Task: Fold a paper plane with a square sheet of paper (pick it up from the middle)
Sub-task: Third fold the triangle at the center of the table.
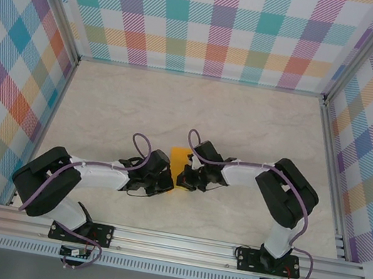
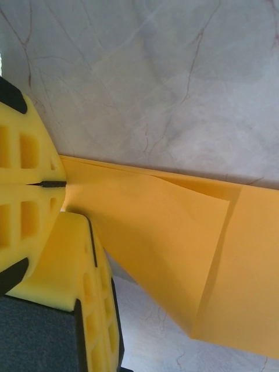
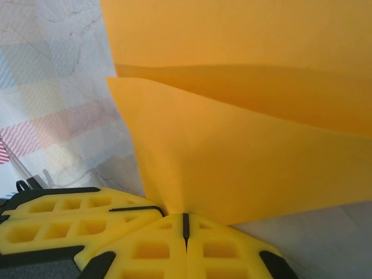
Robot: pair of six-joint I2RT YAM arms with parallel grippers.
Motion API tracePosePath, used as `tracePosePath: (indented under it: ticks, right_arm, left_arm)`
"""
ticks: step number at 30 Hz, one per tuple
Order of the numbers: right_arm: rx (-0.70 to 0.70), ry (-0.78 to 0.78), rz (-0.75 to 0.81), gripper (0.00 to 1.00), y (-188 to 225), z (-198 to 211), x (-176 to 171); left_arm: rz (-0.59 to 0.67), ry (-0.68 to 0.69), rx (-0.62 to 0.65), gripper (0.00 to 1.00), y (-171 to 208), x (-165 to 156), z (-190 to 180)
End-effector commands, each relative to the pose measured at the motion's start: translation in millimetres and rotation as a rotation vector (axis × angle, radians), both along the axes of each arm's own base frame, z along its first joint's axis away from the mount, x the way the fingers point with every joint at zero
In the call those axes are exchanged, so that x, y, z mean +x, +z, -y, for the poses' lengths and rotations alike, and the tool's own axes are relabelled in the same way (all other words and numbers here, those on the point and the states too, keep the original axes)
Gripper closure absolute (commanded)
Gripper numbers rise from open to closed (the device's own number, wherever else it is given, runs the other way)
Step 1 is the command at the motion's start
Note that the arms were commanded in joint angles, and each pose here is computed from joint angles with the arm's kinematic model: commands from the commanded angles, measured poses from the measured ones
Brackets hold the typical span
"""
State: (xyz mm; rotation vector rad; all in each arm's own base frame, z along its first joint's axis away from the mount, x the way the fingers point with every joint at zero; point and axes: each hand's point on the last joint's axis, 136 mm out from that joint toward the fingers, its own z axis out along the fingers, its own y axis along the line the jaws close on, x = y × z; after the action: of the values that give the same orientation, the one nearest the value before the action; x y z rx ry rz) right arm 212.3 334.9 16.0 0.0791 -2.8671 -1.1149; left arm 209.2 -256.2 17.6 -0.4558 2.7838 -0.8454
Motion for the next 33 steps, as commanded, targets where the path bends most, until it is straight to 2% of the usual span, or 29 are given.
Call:
tracePosePath:
  ticks: [1, 12, 18, 25, 29, 33]
  right_arm:
    - [-0.105, -0.068, 0.031, 1.00, -15, 24, 23]
    - [-0.123, -0.190, 0.024, 1.00, -16, 58, 63]
    - [-0.076, -0.206, 0.098, 1.00, 9, 63, 78]
    - [0.031, -0.093, 0.146, 1.00, 35, 32, 48]
    - [0.039, -0.025, 0.119, 1.00, 28, 13, 29]
    - [0.041, 0.002, 0.087, 1.00, 17, 3, 26]
  left_arm:
    - [-0.101, 0.014, 0.148, 1.00, -27, -27, -32]
    - [-0.116, 0.015, 0.162, 1.00, -30, -33, -38]
    - [-0.112, 0.013, 0.155, 1.00, -30, -32, -36]
    - [-0.107, 0.008, 0.153, 1.00, -29, -30, -34]
    - [-0.108, 0.008, 0.154, 1.00, -29, -30, -33]
    - [-0.108, 0.008, 0.156, 1.00, -28, -30, -33]
